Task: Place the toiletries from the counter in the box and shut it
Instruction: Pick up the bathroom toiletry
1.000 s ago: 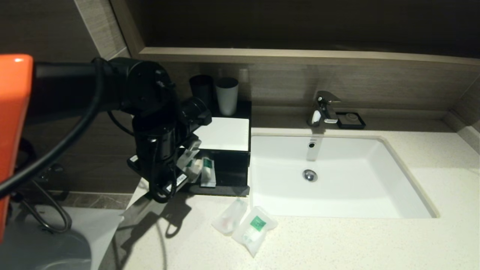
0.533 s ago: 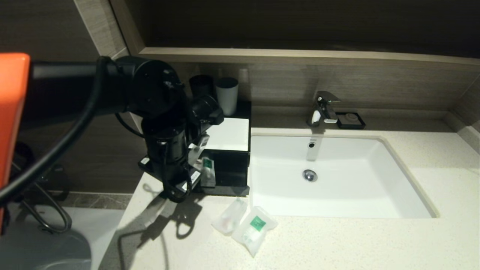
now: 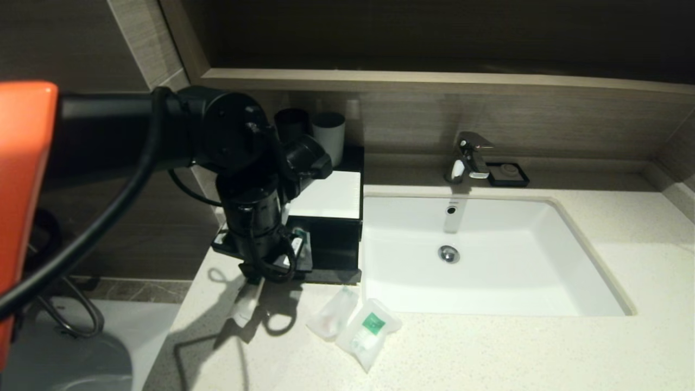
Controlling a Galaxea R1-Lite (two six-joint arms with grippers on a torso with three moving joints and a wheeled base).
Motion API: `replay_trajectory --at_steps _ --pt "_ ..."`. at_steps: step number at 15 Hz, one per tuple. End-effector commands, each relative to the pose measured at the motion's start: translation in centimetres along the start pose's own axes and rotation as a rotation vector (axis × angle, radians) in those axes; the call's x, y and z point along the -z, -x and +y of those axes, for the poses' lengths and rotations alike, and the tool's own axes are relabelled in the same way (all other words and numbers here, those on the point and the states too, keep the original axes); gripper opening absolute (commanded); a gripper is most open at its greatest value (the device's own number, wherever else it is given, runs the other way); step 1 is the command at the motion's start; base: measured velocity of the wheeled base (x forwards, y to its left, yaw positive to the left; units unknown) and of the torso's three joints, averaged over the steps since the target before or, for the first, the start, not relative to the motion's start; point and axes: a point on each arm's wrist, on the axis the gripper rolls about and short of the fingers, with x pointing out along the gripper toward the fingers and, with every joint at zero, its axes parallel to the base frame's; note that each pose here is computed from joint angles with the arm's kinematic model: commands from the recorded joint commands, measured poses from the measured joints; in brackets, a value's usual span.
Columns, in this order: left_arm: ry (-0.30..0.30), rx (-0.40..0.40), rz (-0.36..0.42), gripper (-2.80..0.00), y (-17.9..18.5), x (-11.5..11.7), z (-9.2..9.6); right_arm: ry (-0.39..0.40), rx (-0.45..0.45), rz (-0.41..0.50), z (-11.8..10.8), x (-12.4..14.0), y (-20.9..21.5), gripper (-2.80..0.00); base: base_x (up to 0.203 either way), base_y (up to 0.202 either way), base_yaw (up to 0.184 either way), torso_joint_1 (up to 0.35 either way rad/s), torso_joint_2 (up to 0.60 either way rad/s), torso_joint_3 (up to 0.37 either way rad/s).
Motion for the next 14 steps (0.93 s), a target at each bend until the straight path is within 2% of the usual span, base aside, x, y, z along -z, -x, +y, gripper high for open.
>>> replay_trajectory --at_steps 1,14 --pt "0.027 0.005 -0.001 -2.8 0.3 0.1 0.2 0.0 0.0 0.001 0.0 0.0 0.0 -2.8 0.0 0.0 0.0 0.0 0.0 0.0" --pt "0.061 0.027 -0.067 -2.8 -0.9 -1.2 -0.5 0.0 0.0 0.001 0.0 0.0 0.0 -2.8 0.0 0.0 0.0 0.0 0.0 0.0"
